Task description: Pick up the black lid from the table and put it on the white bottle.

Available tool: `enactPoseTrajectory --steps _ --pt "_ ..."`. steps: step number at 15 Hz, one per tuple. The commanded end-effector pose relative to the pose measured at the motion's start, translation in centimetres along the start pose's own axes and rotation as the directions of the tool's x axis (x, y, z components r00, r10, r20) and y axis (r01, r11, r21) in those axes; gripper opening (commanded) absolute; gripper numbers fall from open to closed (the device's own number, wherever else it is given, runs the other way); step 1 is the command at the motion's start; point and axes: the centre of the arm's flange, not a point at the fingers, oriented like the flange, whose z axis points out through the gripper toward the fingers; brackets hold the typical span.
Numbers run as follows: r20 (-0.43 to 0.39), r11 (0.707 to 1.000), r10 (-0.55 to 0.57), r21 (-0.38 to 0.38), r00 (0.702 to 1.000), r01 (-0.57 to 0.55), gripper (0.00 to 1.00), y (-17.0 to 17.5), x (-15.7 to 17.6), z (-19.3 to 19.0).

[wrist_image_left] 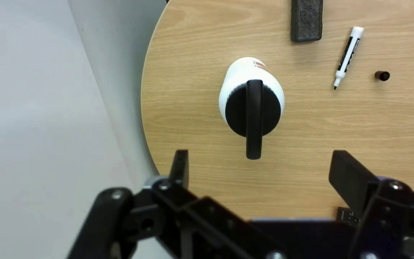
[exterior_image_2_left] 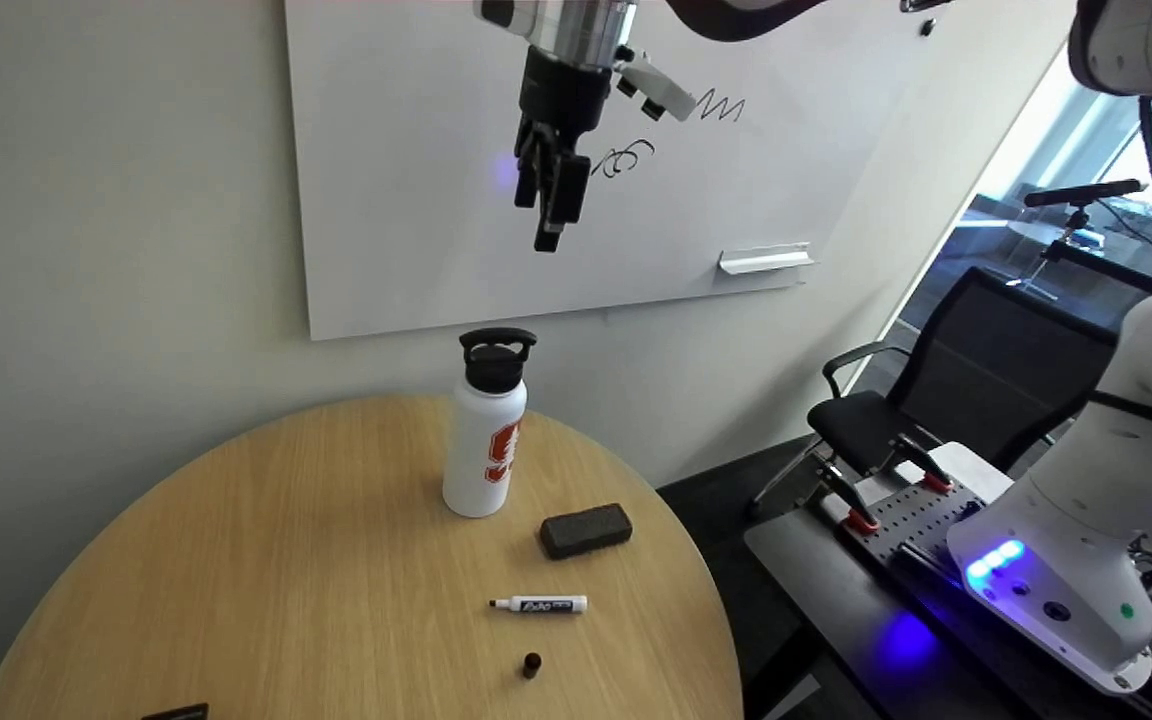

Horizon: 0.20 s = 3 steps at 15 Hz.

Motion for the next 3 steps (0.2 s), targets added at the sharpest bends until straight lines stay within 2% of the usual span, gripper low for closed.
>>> enactPoseTrajectory --steps 1,3 --pt "-0.002 1.0 0.012 -0.008 1.0 -0.012 1.0 -0.23 -3.61 -1.24" --pt "0.0 1.0 0.022 -0.01 1.0 -0.022 1.0 -0.09 -4.05 -1.27"
